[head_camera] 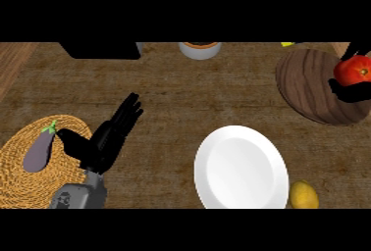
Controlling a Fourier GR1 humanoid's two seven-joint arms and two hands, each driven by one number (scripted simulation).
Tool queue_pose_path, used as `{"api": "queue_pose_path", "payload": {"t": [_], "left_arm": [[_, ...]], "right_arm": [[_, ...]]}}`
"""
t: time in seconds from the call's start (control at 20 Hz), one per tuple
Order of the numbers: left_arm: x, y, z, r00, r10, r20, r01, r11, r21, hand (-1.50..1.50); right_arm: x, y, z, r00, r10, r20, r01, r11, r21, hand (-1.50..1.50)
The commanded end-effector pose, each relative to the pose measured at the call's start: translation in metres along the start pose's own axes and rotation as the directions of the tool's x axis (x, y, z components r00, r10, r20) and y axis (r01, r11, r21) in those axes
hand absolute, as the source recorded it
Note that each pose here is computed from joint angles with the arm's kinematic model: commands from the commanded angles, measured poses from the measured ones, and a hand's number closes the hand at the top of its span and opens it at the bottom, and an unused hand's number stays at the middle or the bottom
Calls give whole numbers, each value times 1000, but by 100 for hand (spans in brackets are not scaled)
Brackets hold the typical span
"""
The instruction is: Pick the tomato from the plate and place it in the bowl
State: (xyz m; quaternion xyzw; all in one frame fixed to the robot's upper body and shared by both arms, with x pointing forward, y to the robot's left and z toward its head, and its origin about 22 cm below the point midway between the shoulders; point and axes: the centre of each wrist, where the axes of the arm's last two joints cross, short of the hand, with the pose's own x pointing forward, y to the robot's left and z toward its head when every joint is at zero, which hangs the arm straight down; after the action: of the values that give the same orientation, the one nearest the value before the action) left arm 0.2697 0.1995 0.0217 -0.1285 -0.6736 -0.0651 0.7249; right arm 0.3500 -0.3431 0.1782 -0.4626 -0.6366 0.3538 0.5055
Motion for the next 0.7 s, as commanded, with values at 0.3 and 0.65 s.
{"api": "queue_pose_path", "payload": {"t": [0.3, 0.65], "left_arm": [[16, 8, -6, 1000, -6, 12, 6, 1000, -20, 0], [16, -11, -10, 1000, -4, 8, 4, 998, -59, 0]], "right_arm": [[-51, 56, -41, 990, 138, -43, -138, 990, -3, 150], [-64, 56, -55, 958, 92, -273, -51, 986, 156, -150]]}}
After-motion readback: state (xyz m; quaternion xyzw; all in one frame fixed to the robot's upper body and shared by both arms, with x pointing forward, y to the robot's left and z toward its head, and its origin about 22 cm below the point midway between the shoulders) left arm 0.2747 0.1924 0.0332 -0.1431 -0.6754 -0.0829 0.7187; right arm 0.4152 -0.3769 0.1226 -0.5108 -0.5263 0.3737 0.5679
